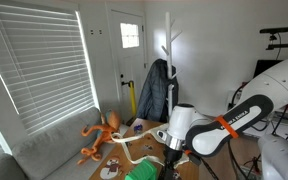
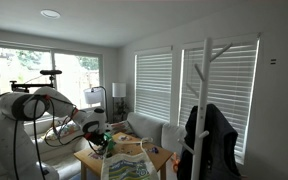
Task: Put the remote on the table's top left corner
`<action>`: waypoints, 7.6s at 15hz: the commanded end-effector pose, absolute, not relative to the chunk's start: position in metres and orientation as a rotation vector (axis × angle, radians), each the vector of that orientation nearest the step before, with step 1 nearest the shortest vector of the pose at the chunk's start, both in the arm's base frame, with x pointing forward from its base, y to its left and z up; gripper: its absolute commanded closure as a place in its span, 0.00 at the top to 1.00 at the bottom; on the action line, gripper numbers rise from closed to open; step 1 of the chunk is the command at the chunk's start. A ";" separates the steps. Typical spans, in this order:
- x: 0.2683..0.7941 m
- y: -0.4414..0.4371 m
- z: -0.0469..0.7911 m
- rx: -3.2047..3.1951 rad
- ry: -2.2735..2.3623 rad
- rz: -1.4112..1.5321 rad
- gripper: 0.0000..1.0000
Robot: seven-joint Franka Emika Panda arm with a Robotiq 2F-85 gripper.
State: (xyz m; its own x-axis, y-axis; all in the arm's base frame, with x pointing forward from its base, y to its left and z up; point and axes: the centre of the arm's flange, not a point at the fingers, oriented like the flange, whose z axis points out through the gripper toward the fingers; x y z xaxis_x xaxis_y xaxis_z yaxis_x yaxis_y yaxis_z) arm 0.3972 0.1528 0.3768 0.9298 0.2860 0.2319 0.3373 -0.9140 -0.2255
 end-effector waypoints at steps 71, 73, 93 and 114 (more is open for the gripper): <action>0.449 0.101 0.355 -2.232 -2.073 -0.206 0.74; 0.450 0.101 0.351 -2.228 -2.068 -0.197 0.78; 0.372 0.140 0.427 -2.058 -2.254 -0.211 0.17; 0.407 -0.086 0.503 -2.858 -1.246 -0.785 0.17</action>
State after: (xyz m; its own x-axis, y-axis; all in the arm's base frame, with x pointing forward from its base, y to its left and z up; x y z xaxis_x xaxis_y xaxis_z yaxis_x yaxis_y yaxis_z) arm 0.3884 -0.0555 0.4903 0.4931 0.7790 0.3873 0.7718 -0.5972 0.2184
